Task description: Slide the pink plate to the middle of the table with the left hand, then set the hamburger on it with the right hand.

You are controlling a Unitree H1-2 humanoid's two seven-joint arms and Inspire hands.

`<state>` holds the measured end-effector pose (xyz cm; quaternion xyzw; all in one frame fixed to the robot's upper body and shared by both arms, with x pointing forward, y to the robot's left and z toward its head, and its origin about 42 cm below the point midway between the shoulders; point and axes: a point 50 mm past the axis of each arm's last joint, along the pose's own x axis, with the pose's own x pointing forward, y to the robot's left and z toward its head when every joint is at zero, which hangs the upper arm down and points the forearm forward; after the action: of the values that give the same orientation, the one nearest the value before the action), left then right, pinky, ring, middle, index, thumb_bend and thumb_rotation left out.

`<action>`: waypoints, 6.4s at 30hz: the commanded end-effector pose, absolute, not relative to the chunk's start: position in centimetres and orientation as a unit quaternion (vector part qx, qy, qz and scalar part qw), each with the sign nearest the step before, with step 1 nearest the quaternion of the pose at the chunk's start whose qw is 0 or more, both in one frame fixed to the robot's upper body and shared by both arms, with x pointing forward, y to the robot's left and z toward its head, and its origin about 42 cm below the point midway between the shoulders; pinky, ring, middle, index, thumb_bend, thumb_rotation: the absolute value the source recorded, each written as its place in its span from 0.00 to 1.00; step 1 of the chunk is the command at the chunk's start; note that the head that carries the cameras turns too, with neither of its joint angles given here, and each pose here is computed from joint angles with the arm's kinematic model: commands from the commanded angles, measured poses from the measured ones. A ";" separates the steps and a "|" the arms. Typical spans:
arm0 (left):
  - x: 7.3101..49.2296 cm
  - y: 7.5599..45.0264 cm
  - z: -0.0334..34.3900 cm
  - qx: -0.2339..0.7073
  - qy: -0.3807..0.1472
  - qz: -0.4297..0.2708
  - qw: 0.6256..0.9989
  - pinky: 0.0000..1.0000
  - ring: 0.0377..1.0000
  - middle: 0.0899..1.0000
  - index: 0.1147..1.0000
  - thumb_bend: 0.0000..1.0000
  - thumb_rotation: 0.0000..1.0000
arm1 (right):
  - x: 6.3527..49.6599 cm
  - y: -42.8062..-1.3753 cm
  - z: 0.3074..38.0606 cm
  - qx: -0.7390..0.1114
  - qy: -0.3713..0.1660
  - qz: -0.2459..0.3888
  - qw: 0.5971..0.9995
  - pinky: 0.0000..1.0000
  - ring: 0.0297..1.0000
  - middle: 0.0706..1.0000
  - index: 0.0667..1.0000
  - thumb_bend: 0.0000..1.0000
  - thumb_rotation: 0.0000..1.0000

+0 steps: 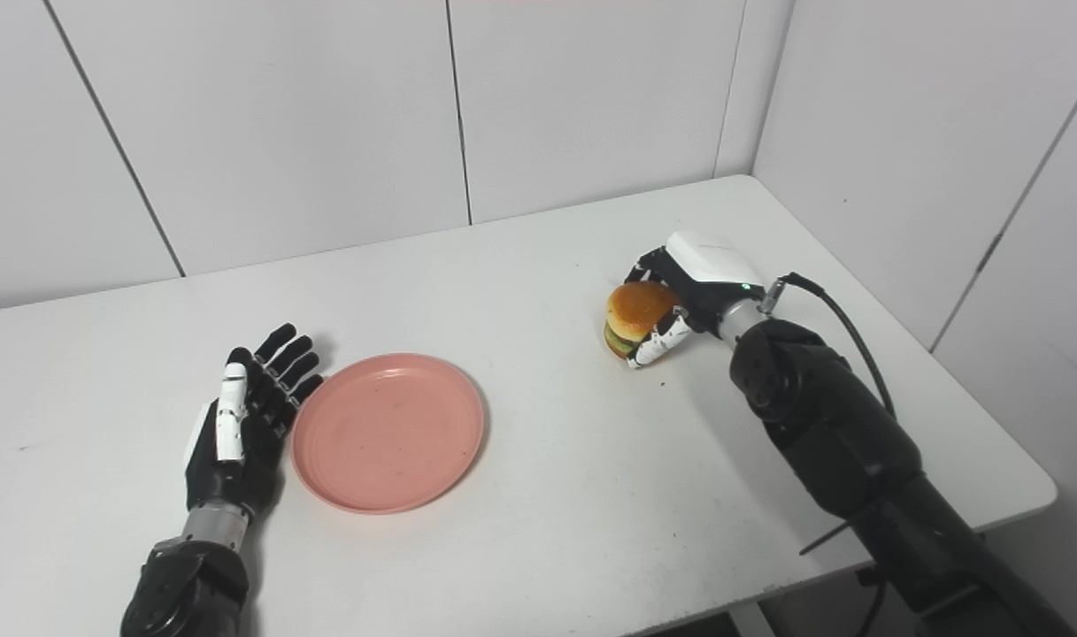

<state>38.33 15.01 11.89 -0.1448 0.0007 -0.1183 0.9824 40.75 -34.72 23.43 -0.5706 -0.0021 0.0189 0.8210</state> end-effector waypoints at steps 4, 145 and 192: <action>38.2 14.2 12.3 -0.143 0.006 -0.121 0.982 0.85 0.86 0.82 0.78 0.40 1.00 | 40.5 -32.6 27.6 -0.534 -0.109 -0.014 0.838 0.23 0.30 0.37 0.48 0.52 0.00; 37.4 12.0 13.7 -0.140 -0.049 -0.079 0.986 1.00 0.97 0.94 0.91 0.40 1.00 | 38.2 -19.7 20.6 -0.136 -0.200 0.078 0.967 0.89 0.93 0.97 1.00 0.59 0.93; 37.0 12.8 12.3 -0.093 -0.060 -0.105 0.988 1.00 1.00 1.00 1.00 0.36 1.00 | 36.2 -19.1 14.4 -0.001 -0.098 0.031 0.995 1.00 1.00 1.00 1.00 0.57 0.97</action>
<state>36.87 13.28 11.70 -0.0985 -0.0426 -0.1015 0.9890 35.42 -19.23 13.08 -0.0032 -0.0671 0.0282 0.9973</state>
